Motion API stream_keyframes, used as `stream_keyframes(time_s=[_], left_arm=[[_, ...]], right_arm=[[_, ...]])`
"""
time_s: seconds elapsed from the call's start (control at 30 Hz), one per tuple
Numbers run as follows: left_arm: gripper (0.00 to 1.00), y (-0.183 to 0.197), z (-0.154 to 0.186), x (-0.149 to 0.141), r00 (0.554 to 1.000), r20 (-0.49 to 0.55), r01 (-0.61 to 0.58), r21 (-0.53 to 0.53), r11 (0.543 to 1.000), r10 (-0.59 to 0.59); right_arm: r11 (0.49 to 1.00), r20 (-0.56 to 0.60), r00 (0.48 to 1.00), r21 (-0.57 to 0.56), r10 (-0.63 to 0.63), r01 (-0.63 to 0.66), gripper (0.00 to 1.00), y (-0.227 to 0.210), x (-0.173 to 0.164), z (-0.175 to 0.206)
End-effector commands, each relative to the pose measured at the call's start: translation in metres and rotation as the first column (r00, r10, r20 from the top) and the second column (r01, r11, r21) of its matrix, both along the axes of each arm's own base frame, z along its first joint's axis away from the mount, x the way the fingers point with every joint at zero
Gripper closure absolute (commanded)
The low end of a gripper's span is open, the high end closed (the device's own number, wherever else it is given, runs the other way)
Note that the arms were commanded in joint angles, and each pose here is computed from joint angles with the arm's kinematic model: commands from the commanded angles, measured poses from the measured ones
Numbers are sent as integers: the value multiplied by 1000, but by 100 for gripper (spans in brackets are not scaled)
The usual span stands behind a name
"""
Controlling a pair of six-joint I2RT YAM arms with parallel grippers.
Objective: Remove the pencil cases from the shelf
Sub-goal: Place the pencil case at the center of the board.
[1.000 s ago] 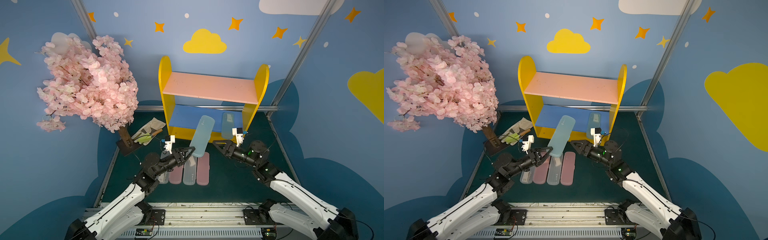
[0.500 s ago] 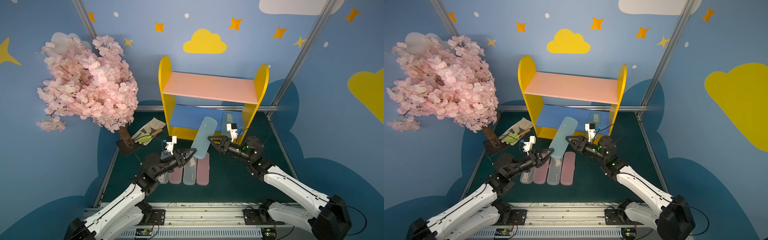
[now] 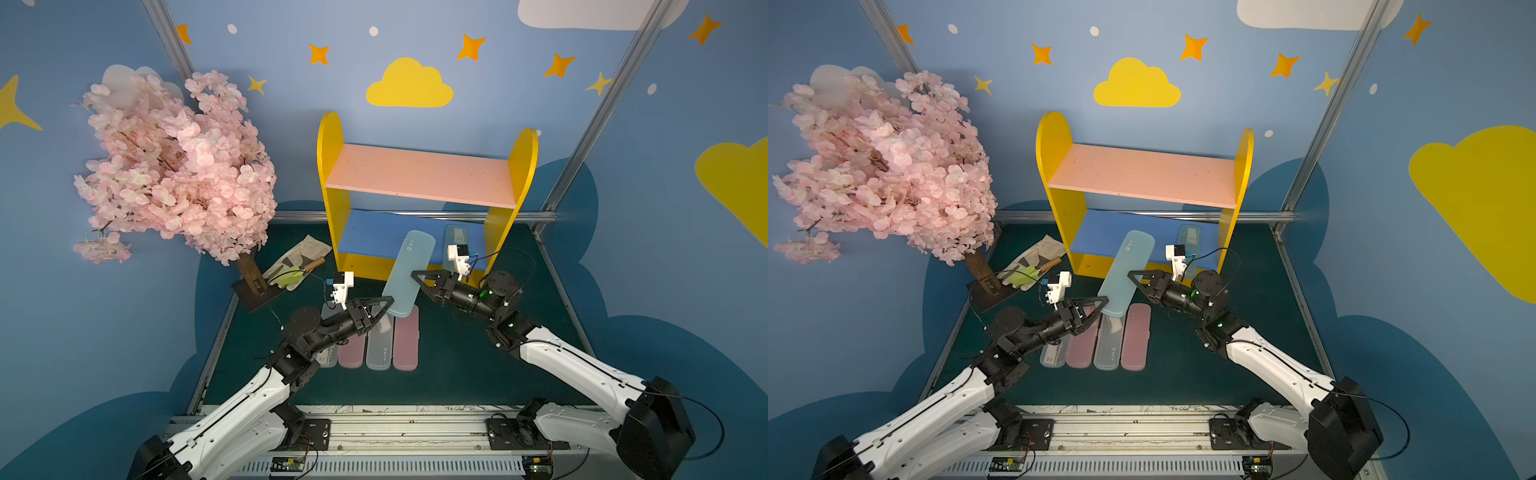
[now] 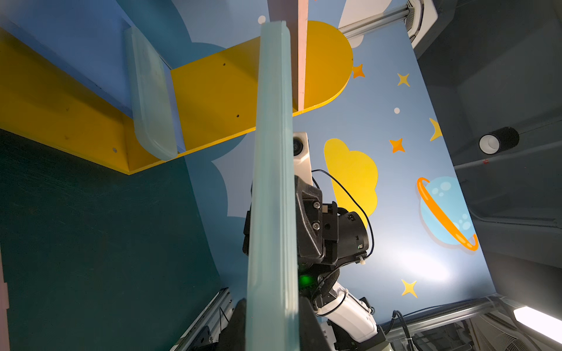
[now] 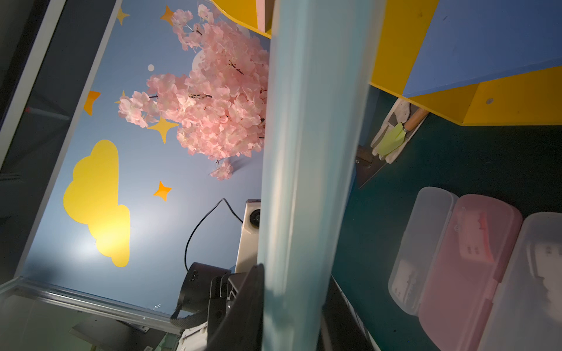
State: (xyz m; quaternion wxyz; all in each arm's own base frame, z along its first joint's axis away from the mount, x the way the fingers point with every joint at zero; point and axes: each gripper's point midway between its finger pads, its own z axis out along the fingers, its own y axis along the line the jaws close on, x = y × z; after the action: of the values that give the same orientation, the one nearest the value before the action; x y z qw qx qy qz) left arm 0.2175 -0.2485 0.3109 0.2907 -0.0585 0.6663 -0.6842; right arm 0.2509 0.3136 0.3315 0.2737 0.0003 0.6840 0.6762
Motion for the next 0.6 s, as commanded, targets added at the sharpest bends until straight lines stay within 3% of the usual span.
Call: stream_keyframes(time_s=[0.0, 0.2, 0.3, 0.57], left_arm=[[89, -2, 22, -5, 997, 76, 19, -26, 999, -17], [39, 3, 14, -1, 998, 56, -29, 15, 999, 28], [20, 10, 2, 2, 997, 29, -78, 78, 994, 76], [4, 49, -41, 10, 959, -18, -265, 295, 918, 282]], right_arm=[[999, 66, 997, 40, 29, -32, 80, 6, -5, 20], [999, 48, 999, 27, 19, -21, 85, 4, -3, 10], [1000, 35, 999, -4, 8, -8, 87, 1, -3, 0], [974, 34, 998, -222, -44, 51, 88, -23, -11, -52]])
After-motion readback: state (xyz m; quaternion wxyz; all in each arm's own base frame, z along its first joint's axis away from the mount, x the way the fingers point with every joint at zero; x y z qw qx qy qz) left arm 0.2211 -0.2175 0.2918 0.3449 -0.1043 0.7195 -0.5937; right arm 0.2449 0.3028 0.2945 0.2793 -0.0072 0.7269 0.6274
